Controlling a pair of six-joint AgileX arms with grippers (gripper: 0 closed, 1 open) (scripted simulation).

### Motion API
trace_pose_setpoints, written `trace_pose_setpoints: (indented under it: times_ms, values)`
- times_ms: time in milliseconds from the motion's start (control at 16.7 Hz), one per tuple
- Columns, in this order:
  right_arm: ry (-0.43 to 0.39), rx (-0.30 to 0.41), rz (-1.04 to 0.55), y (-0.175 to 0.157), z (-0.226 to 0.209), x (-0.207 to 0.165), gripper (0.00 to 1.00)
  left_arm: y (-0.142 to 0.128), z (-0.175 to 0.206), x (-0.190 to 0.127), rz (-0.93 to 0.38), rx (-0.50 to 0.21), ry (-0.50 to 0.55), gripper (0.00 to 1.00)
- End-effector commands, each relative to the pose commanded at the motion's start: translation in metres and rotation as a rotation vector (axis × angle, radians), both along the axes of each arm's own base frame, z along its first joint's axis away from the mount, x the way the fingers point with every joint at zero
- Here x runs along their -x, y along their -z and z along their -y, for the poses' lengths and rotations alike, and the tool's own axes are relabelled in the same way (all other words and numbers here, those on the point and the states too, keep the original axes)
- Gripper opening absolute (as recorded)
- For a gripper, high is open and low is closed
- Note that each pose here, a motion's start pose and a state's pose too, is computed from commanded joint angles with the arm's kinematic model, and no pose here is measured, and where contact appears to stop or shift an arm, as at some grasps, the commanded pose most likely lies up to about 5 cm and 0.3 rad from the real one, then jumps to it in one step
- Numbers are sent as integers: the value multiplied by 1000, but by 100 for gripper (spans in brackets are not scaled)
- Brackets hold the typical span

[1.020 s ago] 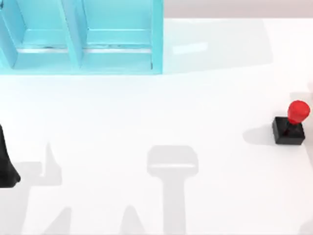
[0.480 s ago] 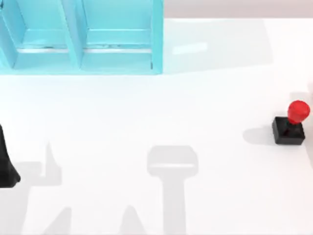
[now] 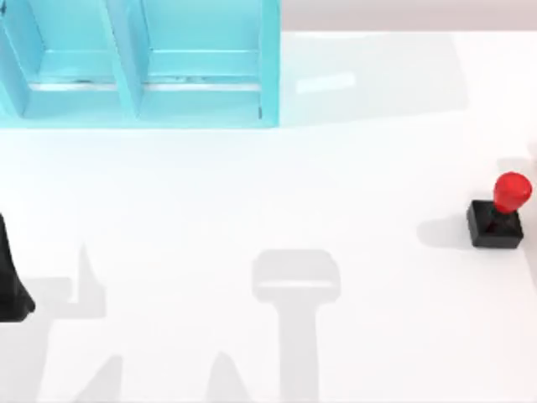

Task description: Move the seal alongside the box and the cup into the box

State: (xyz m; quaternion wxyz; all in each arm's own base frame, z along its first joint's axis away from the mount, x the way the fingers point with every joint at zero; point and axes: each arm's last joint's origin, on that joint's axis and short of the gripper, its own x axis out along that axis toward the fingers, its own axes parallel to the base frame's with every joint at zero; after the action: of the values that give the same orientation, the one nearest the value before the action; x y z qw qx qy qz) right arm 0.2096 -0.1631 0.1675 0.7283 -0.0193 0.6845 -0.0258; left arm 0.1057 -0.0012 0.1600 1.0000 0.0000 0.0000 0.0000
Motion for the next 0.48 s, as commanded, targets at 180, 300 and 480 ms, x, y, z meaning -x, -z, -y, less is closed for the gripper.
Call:
trace_pose_setpoints:
  times_ms: [180,300,480]
  values:
    - [0,0,0,0,0,0,68,0,0,0,0,0,0,100]
    - [0,0,0,0,0,0,83,0,0,0,0,0,0,100]
    - [0,0,0,0,0,0,100,0,0,0,0,0,0,100]
